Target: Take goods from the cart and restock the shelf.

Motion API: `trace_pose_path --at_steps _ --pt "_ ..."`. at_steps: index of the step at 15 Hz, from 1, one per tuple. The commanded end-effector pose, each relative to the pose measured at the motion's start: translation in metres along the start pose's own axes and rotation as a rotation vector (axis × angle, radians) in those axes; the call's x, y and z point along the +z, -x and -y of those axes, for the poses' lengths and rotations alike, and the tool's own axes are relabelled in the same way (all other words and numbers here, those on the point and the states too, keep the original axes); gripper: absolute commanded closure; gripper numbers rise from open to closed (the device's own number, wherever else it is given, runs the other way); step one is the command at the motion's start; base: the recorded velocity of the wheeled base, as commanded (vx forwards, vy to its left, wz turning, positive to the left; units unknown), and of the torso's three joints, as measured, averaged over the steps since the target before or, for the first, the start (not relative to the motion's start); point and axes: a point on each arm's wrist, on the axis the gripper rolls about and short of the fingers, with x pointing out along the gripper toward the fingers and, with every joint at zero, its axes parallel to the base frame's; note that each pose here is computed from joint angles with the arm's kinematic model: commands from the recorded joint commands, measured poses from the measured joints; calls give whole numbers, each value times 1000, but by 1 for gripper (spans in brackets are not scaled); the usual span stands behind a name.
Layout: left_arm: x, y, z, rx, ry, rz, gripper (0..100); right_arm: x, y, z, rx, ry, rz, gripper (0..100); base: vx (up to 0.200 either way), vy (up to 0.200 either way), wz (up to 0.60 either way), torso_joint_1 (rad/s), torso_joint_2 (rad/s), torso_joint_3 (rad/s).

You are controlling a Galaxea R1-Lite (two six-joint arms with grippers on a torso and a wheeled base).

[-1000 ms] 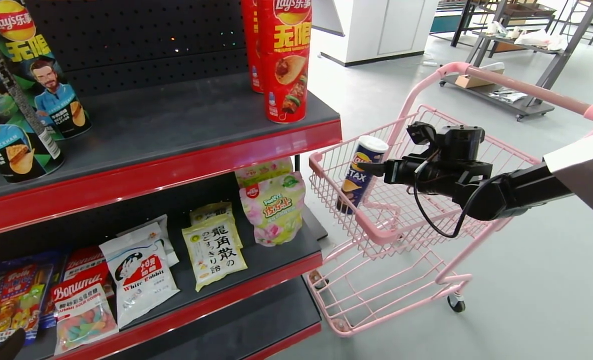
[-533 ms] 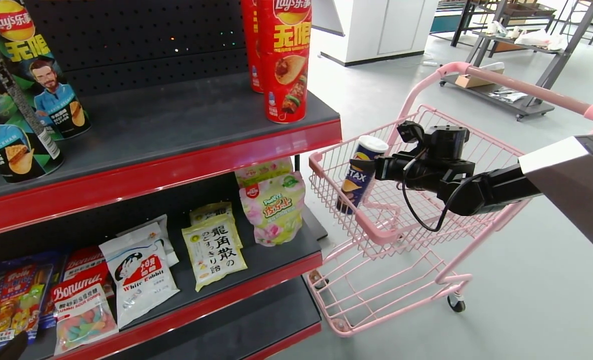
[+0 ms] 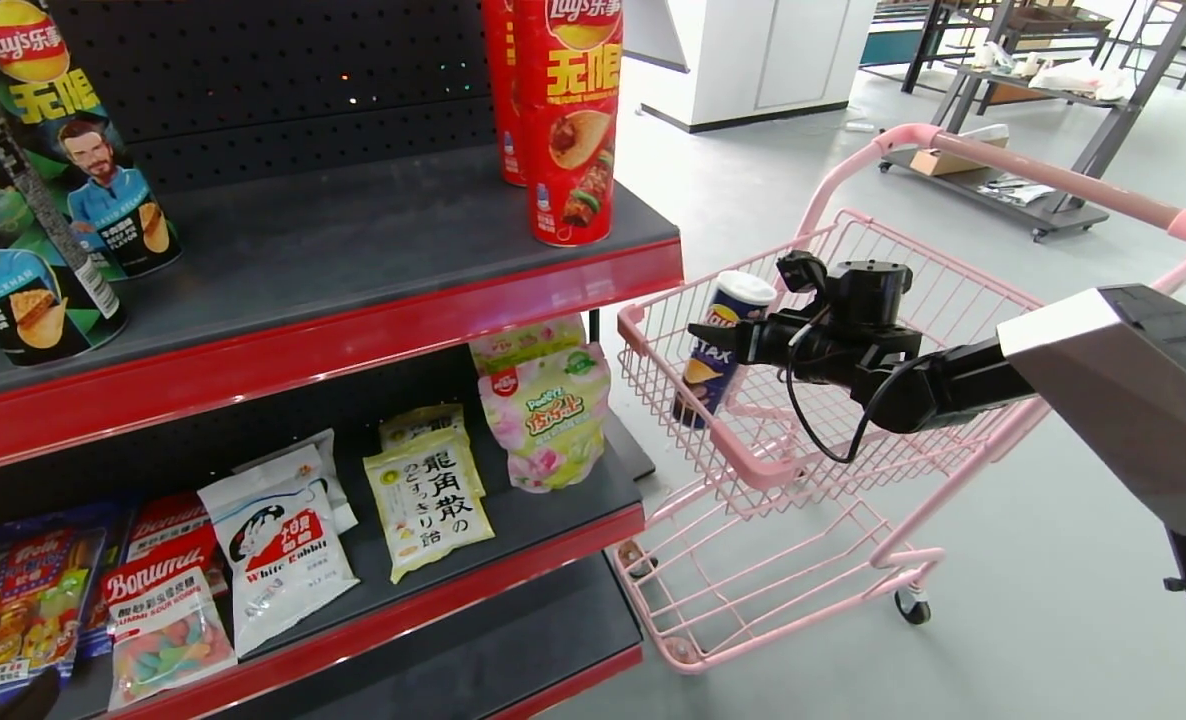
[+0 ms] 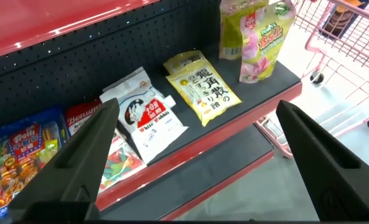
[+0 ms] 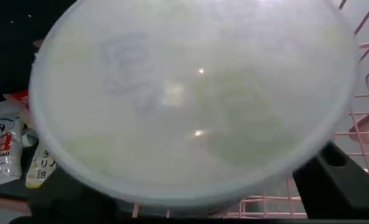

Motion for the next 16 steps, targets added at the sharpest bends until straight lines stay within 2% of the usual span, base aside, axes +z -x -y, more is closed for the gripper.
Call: trace_pose_path --at_steps 1,4,5,6,7,8,11,13,15,16 --pt "0 0 0 1 0 1 0 -1 -3 -4 9 4 1 100 0 0 0 0 0 0" --pt "-1 1 0 1 -1 3 0 6 -1 -11 17 12 14 100 0 0 0 0 0 0" --pt "-2 2 1 0 -2 12 0 12 4 -15 18 15 22 100 0 0 0 0 0 0" --pt "-6 4 1 0 -3 13 0 29 17 -23 23 26 47 100 0 0 0 0 0 0" --pt "-6 4 1 0 -3 13 0 29 17 -23 23 26 47 100 0 0 0 0 0 0" --pt "-9 5 2 -4 -4 20 0 50 43 -35 20 37 77 100 0 0 0 0 0 0" --pt "-7 6 2 -8 -5 26 0 95 103 -43 -55 64 179 100 0 0 0 0 0 0" --pt "-8 6 2 -28 -5 28 0 127 162 -66 -77 89 241 100 0 0 0 0 0 0" --pt "-7 6 3 -46 -6 30 0 134 221 -99 -76 76 209 100 0 0 0 0 0 0" --pt "-7 5 3 -49 -5 29 0 133 235 -107 -72 73 201 100 0 0 0 0 0 0"
